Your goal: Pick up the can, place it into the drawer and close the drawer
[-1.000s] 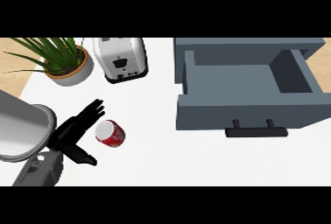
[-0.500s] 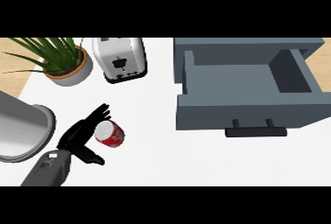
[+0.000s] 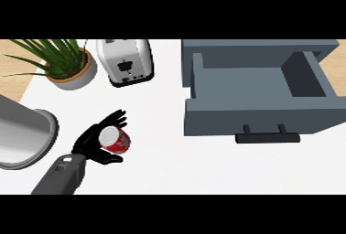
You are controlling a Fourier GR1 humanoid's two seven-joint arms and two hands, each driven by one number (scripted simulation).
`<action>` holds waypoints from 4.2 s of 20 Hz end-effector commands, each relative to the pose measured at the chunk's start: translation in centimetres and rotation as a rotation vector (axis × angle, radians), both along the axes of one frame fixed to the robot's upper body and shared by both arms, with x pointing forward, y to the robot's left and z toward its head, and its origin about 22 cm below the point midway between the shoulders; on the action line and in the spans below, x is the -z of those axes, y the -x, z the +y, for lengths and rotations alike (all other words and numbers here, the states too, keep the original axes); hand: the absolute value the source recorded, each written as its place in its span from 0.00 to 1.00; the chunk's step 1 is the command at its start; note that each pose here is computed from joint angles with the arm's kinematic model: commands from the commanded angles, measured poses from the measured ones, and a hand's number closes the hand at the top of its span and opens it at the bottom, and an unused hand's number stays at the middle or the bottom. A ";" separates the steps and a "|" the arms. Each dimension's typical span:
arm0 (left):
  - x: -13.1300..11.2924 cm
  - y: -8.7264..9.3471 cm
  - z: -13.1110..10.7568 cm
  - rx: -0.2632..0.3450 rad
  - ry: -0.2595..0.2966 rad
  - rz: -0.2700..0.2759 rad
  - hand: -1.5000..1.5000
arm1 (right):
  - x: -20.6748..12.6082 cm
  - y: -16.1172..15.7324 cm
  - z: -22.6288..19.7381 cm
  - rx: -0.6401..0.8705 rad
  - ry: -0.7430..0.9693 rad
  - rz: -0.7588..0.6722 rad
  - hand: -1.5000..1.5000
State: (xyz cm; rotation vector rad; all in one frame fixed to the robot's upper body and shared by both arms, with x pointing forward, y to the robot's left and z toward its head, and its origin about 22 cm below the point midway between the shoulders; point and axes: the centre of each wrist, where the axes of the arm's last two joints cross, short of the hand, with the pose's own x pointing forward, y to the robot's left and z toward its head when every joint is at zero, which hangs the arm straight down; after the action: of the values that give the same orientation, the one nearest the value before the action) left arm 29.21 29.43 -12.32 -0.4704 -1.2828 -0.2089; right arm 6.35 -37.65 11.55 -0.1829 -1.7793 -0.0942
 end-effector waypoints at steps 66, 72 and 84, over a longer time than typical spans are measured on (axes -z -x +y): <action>-32.9 -11.3 -24.9 -0.447 0.048 -0.396 1.00 | -1.1 0.3 1.5 -0.009 -0.053 -0.031 0.00; -34.3 -11.8 -27.7 -0.426 0.023 -0.373 1.00 | -1.6 -1.3 2.1 -0.011 -0.055 -0.013 0.00; -34.0 -12.9 -29.7 -0.407 0.005 -0.345 1.00 | -1.5 0.0 2.1 -0.006 -0.028 -0.027 0.00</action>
State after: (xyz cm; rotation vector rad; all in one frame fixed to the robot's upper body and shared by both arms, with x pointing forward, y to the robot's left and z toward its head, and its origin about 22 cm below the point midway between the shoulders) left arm 41.44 -0.05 21.69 -0.1732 -1.7008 0.0647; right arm 7.26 -36.24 12.41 -0.1409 -1.7972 -0.1240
